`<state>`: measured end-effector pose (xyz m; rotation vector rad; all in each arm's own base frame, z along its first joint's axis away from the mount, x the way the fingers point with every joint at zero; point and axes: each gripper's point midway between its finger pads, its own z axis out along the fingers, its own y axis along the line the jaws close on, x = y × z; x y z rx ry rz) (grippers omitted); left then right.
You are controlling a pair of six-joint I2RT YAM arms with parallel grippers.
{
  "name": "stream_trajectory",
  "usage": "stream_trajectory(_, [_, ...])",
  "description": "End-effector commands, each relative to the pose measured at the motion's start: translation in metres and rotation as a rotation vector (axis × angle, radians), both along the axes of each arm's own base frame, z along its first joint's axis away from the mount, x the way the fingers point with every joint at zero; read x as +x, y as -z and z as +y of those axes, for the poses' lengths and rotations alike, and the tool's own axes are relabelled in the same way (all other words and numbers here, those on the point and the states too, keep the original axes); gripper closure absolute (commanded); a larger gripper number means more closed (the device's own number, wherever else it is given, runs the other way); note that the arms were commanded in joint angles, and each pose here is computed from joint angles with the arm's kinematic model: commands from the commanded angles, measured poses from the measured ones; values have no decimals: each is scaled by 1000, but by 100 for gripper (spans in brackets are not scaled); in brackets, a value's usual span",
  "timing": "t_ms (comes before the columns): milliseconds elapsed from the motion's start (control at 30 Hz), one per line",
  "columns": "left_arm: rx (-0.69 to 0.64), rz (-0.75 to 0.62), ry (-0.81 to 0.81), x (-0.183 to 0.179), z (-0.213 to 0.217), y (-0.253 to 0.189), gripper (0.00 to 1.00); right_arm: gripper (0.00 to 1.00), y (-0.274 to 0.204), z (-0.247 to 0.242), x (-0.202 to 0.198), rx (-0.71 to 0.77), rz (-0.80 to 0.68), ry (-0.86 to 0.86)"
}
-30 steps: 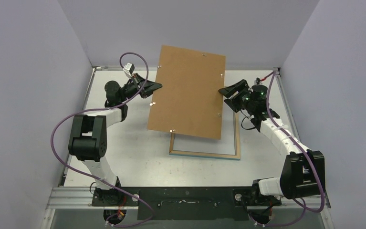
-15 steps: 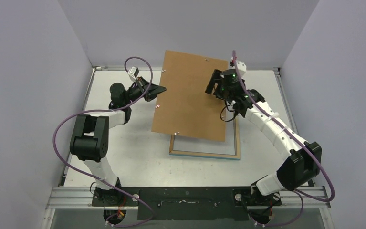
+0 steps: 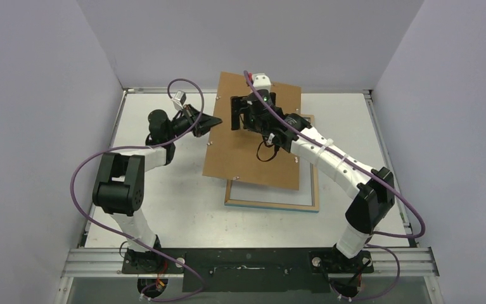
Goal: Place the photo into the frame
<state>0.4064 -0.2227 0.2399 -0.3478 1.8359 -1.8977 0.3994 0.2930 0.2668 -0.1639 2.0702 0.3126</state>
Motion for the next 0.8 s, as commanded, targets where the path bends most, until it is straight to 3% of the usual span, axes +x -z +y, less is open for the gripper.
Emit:
stream_trajectory(0, [3, -137, -33, -4, 2, -50, 100, 14, -30, 47, -31, 38, -99, -199])
stream_trajectory(367, [25, -108, -47, -4, 2, -47, 100, 11, -10, 94, -55, -42, -127, -236])
stream_trajectory(767, [15, -122, -45, -6, 3, -52, 100, 11, 14, 107, -63, -190, -123, -212])
